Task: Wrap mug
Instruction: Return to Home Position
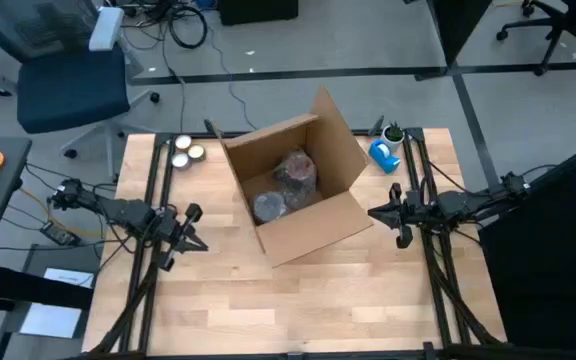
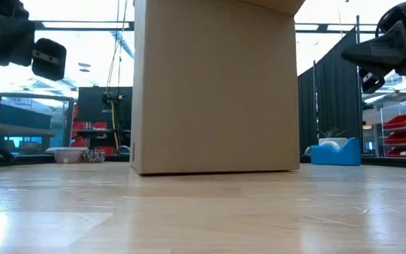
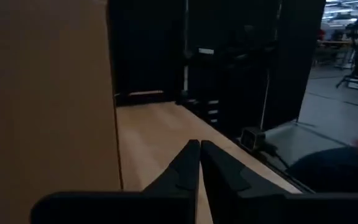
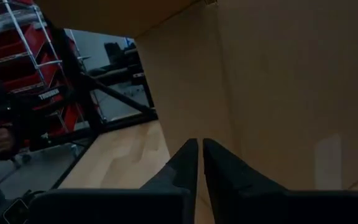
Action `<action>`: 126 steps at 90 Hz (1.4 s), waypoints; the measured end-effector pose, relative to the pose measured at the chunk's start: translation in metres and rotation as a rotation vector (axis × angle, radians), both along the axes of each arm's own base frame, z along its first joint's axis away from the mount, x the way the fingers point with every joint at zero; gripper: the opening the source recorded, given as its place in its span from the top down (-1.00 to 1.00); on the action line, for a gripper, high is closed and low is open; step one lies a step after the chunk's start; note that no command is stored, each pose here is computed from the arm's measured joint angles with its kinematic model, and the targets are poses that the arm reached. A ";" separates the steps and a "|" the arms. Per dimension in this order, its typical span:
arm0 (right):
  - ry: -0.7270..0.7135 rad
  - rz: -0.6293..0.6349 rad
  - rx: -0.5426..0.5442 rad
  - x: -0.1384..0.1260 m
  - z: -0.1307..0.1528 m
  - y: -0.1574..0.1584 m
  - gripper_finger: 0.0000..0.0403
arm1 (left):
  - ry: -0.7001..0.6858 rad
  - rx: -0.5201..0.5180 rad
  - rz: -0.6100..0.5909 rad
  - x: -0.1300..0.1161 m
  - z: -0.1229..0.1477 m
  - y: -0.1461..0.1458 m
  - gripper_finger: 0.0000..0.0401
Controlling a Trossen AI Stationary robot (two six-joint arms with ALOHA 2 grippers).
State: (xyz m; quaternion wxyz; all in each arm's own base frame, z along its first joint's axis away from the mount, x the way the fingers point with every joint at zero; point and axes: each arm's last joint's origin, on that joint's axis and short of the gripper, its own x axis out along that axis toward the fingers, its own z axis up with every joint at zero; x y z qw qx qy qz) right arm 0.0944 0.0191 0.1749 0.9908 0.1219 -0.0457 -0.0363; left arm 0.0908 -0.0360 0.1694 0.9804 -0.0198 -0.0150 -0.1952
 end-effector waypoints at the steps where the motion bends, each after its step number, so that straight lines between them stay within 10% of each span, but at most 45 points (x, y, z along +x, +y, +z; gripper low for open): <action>1: 0.000 0.000 0.000 0.000 0.000 0.000 0.98 | 0.001 0.001 0.011 0.000 0.000 0.000 1.00; 126: 0.001 0.000 0.000 0.000 0.000 0.000 0.99 | 0.003 -0.001 0.141 0.001 0.000 0.004 1.00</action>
